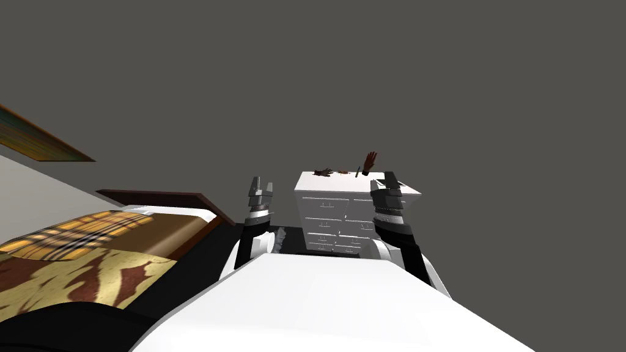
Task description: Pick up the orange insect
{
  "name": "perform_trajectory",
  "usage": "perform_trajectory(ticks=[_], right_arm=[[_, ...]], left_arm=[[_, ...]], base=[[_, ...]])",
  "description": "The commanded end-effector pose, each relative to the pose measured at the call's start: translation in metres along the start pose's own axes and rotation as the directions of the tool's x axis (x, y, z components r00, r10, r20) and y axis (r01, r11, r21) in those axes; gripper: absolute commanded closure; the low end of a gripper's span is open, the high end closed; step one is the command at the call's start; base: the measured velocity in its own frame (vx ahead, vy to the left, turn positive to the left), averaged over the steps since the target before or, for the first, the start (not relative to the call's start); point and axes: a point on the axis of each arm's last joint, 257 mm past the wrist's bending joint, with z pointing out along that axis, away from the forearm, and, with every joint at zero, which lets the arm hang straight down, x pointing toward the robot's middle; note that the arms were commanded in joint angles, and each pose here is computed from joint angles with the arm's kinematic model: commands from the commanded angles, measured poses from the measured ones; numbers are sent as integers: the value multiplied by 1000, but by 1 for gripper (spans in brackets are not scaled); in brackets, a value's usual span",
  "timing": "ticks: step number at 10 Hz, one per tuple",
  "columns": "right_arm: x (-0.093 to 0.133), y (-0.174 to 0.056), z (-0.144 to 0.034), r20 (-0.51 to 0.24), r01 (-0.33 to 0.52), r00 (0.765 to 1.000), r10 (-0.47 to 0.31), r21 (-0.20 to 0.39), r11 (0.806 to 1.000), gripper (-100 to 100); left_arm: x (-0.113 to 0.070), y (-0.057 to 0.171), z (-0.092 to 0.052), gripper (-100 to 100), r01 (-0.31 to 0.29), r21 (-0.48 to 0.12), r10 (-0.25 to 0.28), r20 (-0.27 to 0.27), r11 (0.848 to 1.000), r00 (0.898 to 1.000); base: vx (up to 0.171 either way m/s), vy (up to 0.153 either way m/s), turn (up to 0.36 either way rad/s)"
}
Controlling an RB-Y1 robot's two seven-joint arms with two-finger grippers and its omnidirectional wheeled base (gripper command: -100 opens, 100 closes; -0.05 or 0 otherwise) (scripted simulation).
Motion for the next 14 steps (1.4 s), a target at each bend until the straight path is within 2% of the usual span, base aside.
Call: perform_trajectory(ticks=[1, 5, 8, 9, 10, 11, 12, 13, 14], right_arm=[[7, 0, 0, -35, 20, 999, -21, -11, 1000, -100], [39, -1, -4, -168, 114, 978, -125, -75, 991, -100], [52, -2, -7, -224, 150, 959, -171, -108, 983, -100], [62, -5, -9, -264, 181, 941, -213, -141, 973, -100], [63, -5, -10, -271, 184, 938, -217, -144, 972, -100], [74, -8, -13, -310, 215, 914, -263, -181, 960, -100], [75, -8, -14, -319, 218, 909, -268, -185, 958, -100], [86, -12, -19, -357, 248, 878, -318, -227, 942, -100], [87, -12, -19, -366, 251, 873, -323, -232, 940, -100]], left_arm=[[0, 0, 0, 0, 0, 0, 0, 0, 1000, 1000], [0, 0, 0, 0, 0, 0, 0, 0, 1000, 1000], [0, 0, 0, 0, 0, 0, 0, 0, 1000, 1000], [0, 0, 0, 0, 0, 0, 0, 0, 1000, 1000], [0, 0, 0, 0, 0, 0, 0, 0, 1000, 1000], [0, 0, 0, 0, 0, 0, 0, 0, 1000, 1000], [0, 0, 0, 0, 0, 0, 0, 0, 1000, 1000], [0, 0, 0, 0, 0, 0, 0, 0, 1000, 1000], [0, 0, 0, 0, 0, 0, 0, 0, 1000, 1000]], base=[[-26, 6, 12], [-104, -2, 15], [-96, 4, 8], [-89, 12, 17], [-79, -2, 8], [-110, 8, 26], [-100, 12, 10], [-128, 20, 27], [-106, 8, 11]])
